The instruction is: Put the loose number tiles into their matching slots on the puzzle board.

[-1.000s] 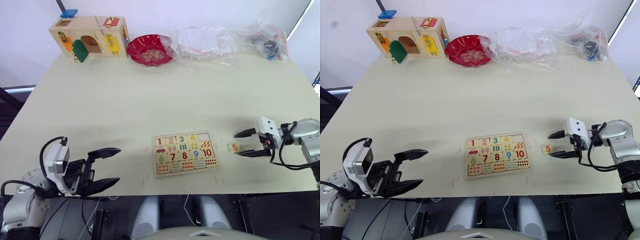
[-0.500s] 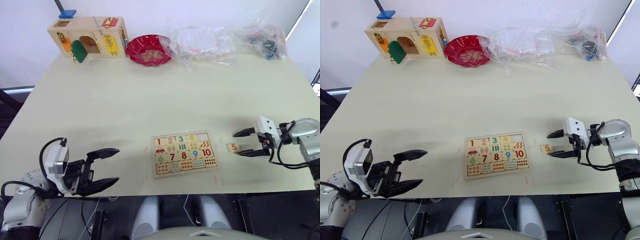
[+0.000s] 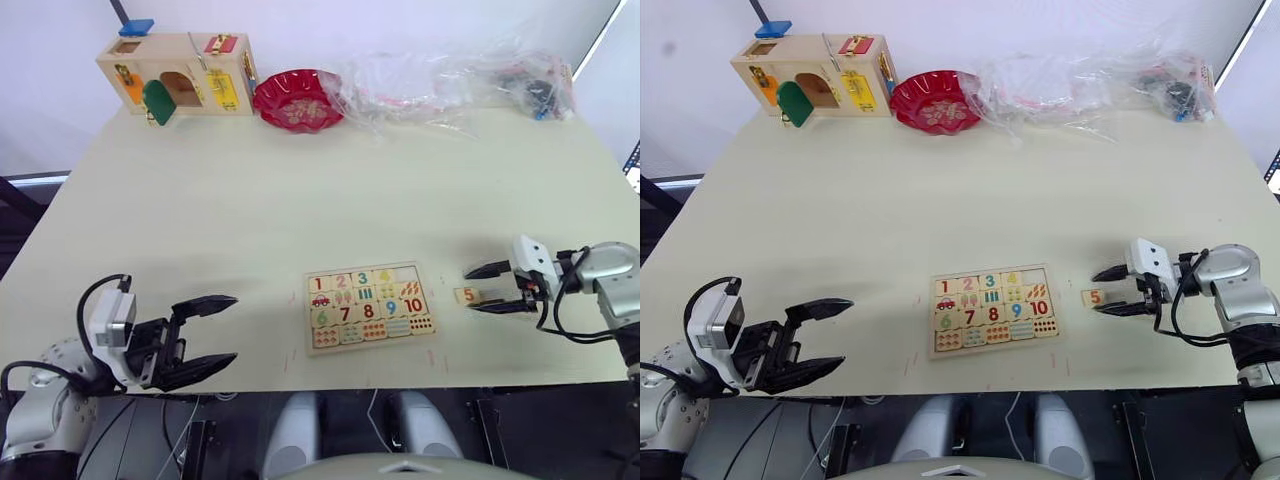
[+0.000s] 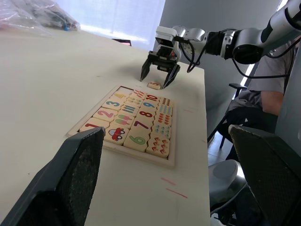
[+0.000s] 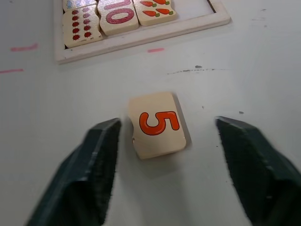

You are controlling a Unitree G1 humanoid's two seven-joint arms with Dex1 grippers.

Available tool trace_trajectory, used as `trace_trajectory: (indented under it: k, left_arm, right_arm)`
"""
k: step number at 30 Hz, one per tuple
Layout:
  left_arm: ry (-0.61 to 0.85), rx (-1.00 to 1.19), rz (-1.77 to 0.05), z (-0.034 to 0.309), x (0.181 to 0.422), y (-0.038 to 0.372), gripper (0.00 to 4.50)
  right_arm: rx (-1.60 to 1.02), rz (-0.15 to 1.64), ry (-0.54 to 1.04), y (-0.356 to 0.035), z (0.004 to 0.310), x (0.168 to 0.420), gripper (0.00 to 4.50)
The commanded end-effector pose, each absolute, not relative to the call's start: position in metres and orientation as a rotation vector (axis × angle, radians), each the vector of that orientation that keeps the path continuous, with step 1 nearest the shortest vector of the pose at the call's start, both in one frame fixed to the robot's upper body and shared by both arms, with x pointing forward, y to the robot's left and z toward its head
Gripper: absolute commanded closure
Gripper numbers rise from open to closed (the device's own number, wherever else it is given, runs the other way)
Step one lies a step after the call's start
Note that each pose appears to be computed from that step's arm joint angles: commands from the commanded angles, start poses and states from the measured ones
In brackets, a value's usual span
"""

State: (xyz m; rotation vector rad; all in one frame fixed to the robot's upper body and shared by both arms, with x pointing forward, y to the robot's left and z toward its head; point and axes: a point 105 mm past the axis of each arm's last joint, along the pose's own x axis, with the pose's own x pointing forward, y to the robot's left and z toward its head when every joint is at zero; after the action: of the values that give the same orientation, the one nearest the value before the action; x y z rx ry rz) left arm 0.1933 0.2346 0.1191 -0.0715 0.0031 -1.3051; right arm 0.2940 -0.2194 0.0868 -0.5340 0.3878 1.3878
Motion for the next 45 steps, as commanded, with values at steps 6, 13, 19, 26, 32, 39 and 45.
trace_trajectory:
  k: [6,13,19,26,32,39,45]
  left_arm:
    - [-0.017,-0.054,-1.345,0.123,0.19,0.234,0.0]
    - [-0.022,-0.049,-1.335,0.124,0.191,0.236,0.0]
    - [-0.024,-0.047,-1.321,0.123,0.191,0.238,0.0]
    - [-0.026,-0.04,-1.308,0.122,0.192,0.241,0.0]
    - [-0.03,-0.03,-1.297,0.122,0.192,0.243,0.0]
    - [-0.048,-0.032,-1.284,0.122,0.19,0.243,0.0]
    - [-0.066,-0.048,-1.273,0.122,0.189,0.243,0.0]
  right_arm:
    - [-0.56,1.394,0.393,-0.222,0.085,0.286,3.6]
    - [-0.612,1.345,0.342,-0.21,0.113,0.287,3.6]
    - [-0.685,1.281,0.353,-0.174,0.155,0.285,3.6]
    - [-0.767,1.203,0.572,-0.141,0.18,0.287,3.6]
    - [-0.924,1.19,0.599,-0.121,0.194,0.305,3.6]
    - [-1.01,1.218,0.656,-0.105,0.181,0.319,3.6]
    - [-1.08,1.253,0.702,-0.098,0.167,0.321,3.6]
